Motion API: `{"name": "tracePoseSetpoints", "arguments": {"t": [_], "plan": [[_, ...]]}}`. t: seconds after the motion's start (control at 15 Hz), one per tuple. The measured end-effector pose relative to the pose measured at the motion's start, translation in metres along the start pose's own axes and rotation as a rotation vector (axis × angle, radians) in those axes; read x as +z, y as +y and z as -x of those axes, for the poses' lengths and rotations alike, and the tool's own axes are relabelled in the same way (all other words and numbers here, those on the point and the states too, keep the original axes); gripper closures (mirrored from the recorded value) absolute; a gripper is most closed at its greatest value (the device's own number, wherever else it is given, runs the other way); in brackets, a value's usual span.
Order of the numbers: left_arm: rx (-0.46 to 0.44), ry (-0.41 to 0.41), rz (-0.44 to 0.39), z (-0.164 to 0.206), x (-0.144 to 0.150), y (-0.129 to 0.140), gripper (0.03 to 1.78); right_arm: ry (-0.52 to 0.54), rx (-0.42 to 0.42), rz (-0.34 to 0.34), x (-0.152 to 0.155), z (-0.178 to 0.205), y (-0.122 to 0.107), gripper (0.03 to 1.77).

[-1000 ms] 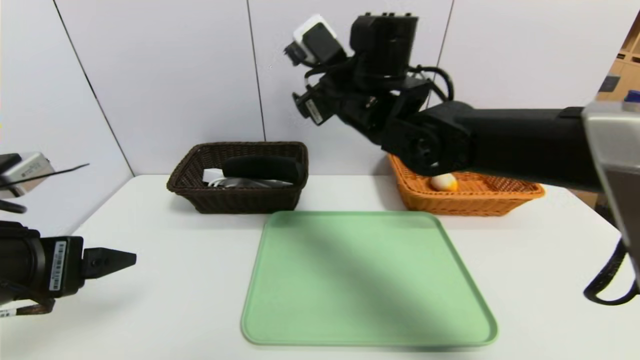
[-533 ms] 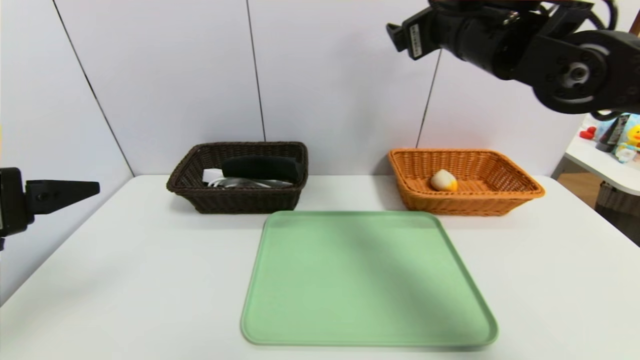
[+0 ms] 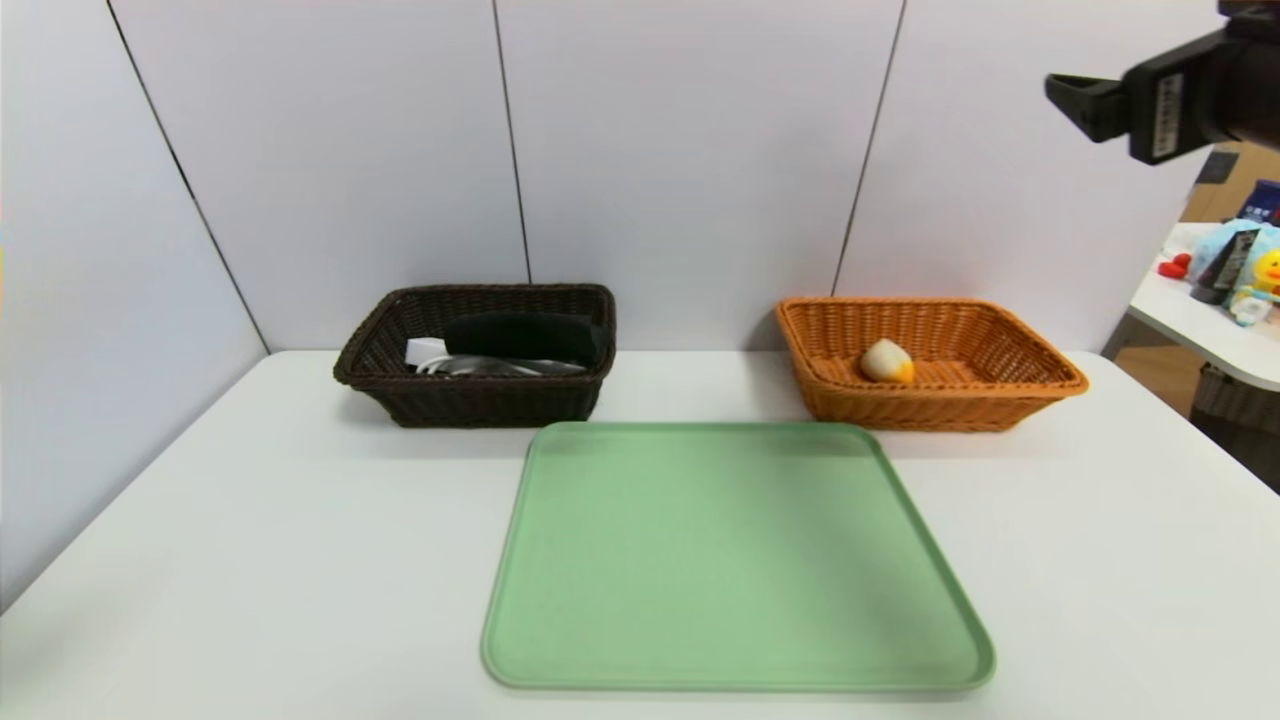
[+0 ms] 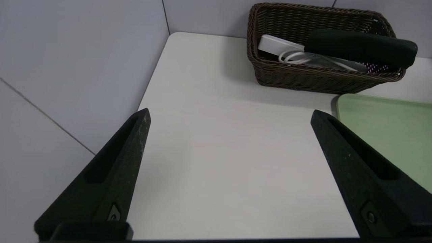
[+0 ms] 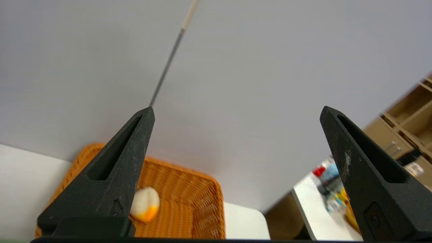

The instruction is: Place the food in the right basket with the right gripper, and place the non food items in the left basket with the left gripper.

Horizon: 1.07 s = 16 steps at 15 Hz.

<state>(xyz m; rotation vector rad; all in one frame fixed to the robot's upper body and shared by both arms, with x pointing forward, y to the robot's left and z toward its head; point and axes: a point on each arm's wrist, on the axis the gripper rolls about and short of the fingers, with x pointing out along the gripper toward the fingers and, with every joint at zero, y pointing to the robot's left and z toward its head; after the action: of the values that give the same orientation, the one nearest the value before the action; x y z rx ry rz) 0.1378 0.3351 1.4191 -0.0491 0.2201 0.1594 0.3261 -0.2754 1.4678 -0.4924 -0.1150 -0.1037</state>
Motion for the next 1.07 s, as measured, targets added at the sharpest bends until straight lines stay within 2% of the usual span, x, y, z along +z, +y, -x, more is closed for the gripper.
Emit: {"name": "tracePoseSetpoints", "arguments": {"t": [0.27,0.4,0.67,1.07], "plan": [[0.014,-0.082,0.025,0.030,-0.010,0.008,0.12,0.028,-0.105,-0.006,-0.021,0.065,-0.033,0.11],[0.005,-0.119,0.037,0.043,-0.017,0.011,0.12,0.023,-0.145,-0.011,-0.030,0.096,-0.043,0.11],[-0.004,-0.168,0.044,0.065,-0.041,0.018,0.12,0.004,-0.215,-0.029,-0.048,0.151,-0.054,0.11],[-0.009,-0.224,0.059,0.085,-0.074,0.025,0.12,0.055,-0.307,-0.090,-0.075,0.224,-0.057,0.11]]}}
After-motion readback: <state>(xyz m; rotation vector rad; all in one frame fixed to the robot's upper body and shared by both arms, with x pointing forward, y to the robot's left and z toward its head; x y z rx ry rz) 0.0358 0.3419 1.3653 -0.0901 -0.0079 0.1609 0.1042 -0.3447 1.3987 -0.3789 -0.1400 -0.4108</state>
